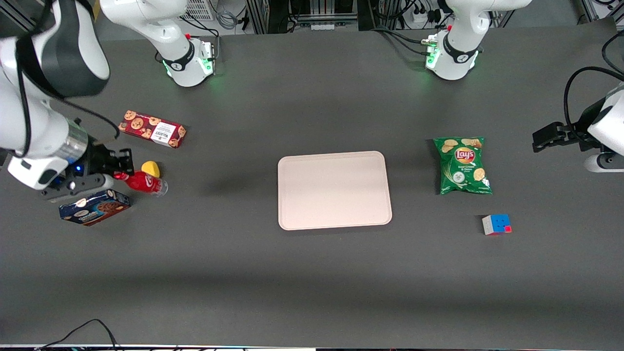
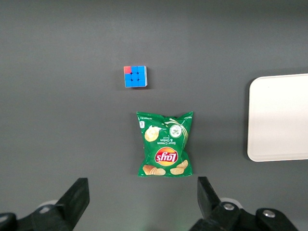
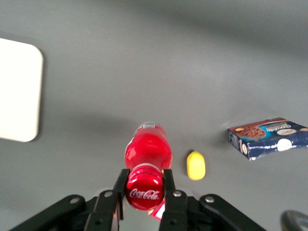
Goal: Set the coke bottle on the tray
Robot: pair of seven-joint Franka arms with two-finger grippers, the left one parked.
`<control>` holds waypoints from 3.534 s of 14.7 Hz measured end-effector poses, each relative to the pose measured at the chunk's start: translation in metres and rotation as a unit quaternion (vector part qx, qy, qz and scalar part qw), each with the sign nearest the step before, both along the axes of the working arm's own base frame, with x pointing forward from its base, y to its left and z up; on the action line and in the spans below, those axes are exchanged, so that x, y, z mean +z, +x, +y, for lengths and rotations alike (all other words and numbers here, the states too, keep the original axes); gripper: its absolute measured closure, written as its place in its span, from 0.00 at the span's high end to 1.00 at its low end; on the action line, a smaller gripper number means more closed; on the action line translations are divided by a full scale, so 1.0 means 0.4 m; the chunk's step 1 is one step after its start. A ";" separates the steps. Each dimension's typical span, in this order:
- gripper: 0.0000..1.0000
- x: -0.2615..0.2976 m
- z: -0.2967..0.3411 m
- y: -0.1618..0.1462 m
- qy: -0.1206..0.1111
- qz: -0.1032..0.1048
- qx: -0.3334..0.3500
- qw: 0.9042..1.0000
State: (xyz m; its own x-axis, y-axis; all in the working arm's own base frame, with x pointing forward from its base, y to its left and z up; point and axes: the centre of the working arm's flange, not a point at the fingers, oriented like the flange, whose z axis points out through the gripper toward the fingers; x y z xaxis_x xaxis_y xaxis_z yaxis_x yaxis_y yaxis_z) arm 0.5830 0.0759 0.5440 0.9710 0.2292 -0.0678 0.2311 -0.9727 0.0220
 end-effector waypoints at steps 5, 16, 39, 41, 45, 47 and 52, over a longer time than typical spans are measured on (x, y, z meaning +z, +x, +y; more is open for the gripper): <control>0.32 0.122 0.263 -0.064 0.006 -0.012 -0.045 0.999; 0.32 -0.141 0.759 -0.130 0.031 0.001 -0.189 0.981; 0.43 -0.532 0.863 -0.135 0.013 -0.046 -0.226 0.973; 0.60 -0.528 0.864 -0.132 0.016 -0.048 -0.230 0.972; 0.98 -0.453 0.842 -0.089 0.034 -0.067 -0.242 0.967; 1.00 -0.363 0.784 -0.042 0.044 -0.069 -0.231 0.970; 1.00 -0.111 0.448 0.074 0.043 -0.064 -0.141 0.987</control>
State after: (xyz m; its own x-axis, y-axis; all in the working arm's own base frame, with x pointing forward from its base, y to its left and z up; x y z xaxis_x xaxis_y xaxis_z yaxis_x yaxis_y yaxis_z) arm 0.6125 0.2552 0.4994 0.9963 -0.0519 0.0679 -0.0484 -0.9975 -0.0519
